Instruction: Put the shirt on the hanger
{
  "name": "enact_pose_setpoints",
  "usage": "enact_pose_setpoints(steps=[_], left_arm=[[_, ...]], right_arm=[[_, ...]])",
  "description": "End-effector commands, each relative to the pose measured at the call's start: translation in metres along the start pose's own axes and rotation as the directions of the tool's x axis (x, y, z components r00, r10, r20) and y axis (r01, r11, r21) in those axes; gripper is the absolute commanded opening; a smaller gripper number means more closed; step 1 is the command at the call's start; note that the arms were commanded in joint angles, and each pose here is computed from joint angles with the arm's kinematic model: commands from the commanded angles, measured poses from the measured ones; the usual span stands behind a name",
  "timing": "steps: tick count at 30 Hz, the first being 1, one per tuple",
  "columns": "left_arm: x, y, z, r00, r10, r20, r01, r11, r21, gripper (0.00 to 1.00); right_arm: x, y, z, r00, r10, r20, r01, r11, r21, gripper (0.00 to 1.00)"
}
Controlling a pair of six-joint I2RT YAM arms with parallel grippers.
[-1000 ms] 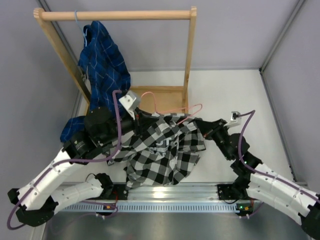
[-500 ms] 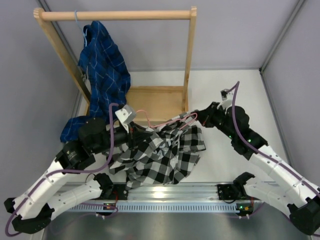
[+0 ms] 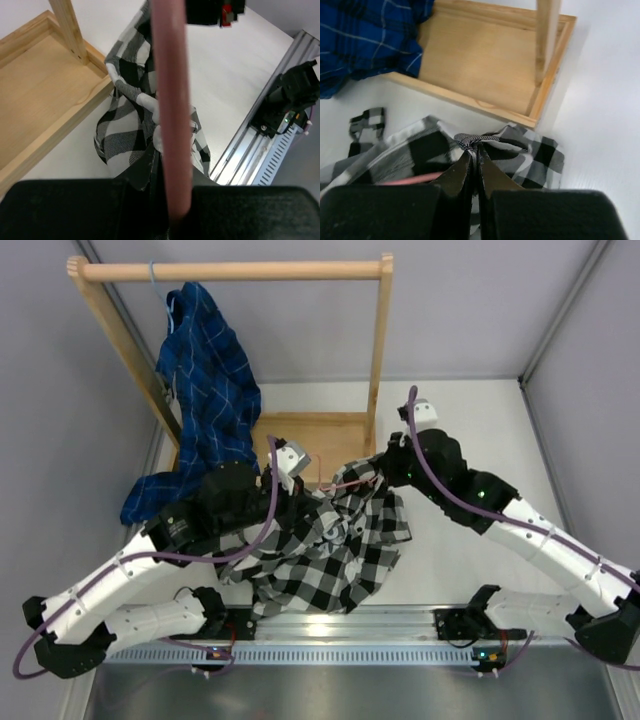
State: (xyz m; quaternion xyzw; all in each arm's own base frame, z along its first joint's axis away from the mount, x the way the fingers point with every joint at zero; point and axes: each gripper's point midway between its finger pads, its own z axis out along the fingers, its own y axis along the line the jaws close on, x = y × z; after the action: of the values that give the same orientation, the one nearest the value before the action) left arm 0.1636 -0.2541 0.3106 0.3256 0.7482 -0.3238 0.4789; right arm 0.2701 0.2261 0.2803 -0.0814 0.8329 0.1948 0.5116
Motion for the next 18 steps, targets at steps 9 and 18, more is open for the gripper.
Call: enact_pose_setpoints(steps=[9, 18], left_arm=[[-0.121, 0.045, -0.014, 0.856, -0.116, 0.504, 0.26, 0.939, -0.227, 0.0], [-0.141, -0.015, -0.006, 0.762, -0.187, 0.62, 0.075, 0.976, 0.203, 0.0]], right_arm=[[0.026, 0.083, -0.055, 0.93, 0.363, 0.057, -0.271, 0.782, -0.561, 0.0], [0.045, 0.053, -0.052, 0.879, 0.459, 0.132, -0.328, 0.781, -0.531, 0.12]])
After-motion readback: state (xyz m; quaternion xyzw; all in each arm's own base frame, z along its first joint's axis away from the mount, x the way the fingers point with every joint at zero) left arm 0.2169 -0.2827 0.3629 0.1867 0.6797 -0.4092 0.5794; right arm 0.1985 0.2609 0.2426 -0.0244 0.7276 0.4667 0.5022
